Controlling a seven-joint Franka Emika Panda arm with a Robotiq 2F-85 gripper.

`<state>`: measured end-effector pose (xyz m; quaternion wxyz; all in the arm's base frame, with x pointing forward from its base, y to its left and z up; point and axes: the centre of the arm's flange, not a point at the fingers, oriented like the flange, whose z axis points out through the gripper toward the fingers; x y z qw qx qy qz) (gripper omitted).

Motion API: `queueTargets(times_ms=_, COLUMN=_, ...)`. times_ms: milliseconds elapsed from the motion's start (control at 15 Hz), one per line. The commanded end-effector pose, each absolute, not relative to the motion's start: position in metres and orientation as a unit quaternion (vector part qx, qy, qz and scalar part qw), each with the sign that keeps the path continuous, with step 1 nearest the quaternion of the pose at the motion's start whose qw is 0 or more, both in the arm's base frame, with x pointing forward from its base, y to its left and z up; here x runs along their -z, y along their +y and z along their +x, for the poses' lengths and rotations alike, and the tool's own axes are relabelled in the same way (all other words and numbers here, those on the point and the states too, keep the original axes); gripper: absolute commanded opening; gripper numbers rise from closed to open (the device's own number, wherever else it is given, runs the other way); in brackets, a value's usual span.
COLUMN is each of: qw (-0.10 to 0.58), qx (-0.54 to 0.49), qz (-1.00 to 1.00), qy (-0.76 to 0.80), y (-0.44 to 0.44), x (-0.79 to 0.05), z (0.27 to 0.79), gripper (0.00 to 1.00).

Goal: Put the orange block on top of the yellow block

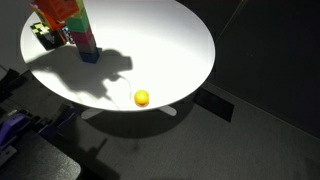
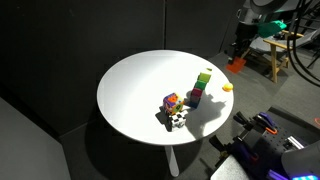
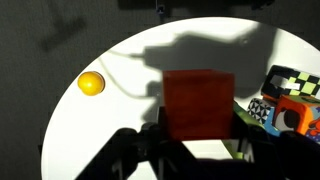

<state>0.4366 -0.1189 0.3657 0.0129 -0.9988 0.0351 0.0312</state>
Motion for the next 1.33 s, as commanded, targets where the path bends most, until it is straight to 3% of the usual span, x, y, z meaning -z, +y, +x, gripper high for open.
queueTargets(times_ms=0, qw=0.013, qx=-0.03, qz=-0.999, qy=0.035, y=-0.1183, x=-0.3665, z=0.4359, gripper=0.33)
queueTargets(times_ms=67, qw=0.013, qx=-0.03, qz=-0.999, qy=0.034, y=-0.118, x=-0.3666, z=0.4357, gripper=0.58)
queueTargets(times_ms=733, qw=0.013, qx=-0.034, qz=-0.999, qy=0.034, y=-0.118, x=-0.3632, z=0.4359, gripper=0.58)
queueTargets(times_ms=800, qw=0.013, qx=-0.034, qz=-0.999, qy=0.034, y=-0.118, x=-0.3632, z=0.4359, gripper=0.33)
queueTargets(times_ms=1267, qw=0.014, qx=-0.029, qz=-0.999, qy=0.035, y=-0.1137, x=-0.371, z=0.4378, gripper=0.33)
